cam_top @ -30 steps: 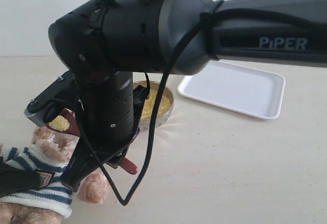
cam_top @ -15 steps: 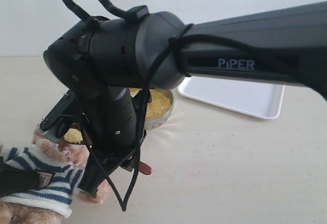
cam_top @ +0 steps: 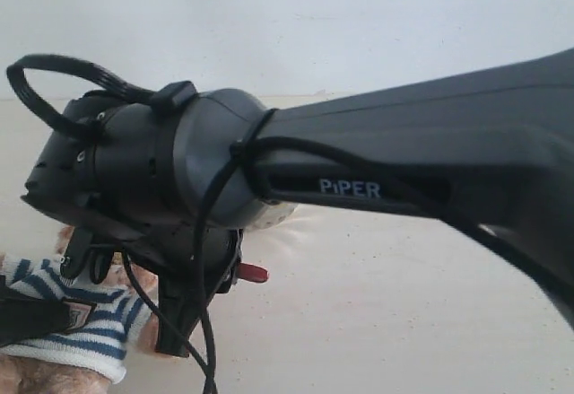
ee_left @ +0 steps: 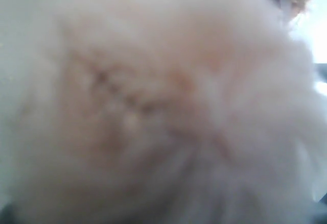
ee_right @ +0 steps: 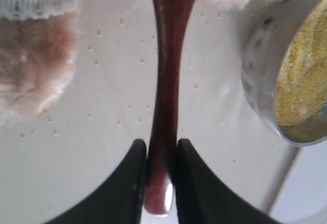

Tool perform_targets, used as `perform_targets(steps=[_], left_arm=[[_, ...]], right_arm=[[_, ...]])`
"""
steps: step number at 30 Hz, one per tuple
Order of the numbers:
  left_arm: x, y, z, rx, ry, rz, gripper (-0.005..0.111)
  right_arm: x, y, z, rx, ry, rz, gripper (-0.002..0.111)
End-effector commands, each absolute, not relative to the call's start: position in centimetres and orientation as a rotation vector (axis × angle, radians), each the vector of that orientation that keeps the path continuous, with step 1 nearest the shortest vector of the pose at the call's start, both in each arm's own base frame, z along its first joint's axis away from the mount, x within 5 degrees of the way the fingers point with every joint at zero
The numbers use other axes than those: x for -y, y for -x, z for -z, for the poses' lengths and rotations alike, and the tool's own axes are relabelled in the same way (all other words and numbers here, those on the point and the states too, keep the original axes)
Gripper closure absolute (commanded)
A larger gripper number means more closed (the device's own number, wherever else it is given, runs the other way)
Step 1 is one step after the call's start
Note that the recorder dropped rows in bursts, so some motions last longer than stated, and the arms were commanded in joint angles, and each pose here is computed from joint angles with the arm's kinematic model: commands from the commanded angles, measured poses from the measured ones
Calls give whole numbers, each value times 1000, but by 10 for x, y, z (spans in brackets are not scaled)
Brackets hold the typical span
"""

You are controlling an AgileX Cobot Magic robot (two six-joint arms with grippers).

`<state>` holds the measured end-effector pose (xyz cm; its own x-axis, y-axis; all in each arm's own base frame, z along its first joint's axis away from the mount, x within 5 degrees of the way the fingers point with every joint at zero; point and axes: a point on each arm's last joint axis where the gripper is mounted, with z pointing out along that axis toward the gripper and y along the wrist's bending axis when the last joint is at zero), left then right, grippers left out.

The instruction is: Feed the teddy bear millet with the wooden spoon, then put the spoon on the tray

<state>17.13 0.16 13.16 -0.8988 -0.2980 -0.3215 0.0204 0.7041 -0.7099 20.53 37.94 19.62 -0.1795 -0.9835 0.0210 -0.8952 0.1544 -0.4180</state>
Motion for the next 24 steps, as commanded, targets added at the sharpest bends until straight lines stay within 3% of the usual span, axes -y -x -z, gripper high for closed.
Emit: perform_targets(steps=[1, 15, 24], left_arm=[[-1, -171, -134, -2476, 216, 1067, 100], [-1, -171, -134, -2476, 216, 1067, 100], [-1, -171, -134, -2476, 216, 1067, 100]], right_arm=[[-382, -209, -201, -2120, 1778, 547, 107], [-397, -195, -190, -1857, 1781, 874, 107], [-411, -177, -195, -1734, 1689, 908, 107]])
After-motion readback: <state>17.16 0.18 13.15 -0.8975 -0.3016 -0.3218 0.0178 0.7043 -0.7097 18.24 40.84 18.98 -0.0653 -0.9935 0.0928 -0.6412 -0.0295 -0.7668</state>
